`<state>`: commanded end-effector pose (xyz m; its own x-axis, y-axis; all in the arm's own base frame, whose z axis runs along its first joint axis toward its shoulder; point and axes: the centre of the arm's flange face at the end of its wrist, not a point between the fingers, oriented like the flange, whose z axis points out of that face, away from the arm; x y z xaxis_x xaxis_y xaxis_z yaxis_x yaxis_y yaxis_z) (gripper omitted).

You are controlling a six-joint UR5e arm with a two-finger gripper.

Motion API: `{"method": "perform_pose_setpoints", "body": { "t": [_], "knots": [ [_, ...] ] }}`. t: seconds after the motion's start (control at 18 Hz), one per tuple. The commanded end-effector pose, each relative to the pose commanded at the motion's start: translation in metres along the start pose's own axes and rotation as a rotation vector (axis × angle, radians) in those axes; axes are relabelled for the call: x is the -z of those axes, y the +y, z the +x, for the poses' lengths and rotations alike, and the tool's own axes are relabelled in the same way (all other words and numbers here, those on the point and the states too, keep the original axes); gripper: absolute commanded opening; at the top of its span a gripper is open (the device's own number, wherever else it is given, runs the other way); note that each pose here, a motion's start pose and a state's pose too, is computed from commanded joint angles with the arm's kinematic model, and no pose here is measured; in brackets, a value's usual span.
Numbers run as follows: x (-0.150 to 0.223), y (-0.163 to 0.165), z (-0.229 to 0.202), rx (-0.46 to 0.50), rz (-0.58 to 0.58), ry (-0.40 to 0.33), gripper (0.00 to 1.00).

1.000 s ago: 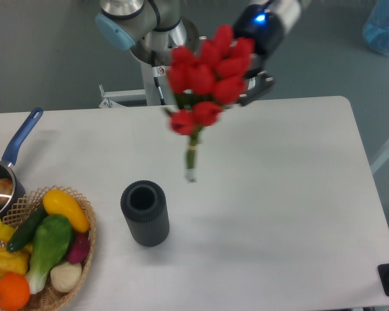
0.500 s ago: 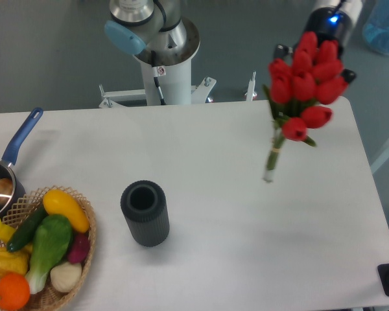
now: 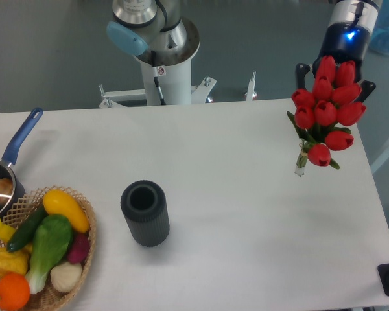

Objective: Pick up the flowers from the vase

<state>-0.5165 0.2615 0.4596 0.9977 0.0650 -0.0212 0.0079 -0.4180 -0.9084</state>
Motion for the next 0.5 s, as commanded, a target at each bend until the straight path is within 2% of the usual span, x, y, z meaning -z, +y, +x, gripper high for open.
{"method": "perform_pose_setpoints", "body": {
  "t": [0.5],
  "knots": [
    [0.0064, 0.0021, -0.0024, 0.004, -0.010, -0.016, 0.44]
  ]
}}
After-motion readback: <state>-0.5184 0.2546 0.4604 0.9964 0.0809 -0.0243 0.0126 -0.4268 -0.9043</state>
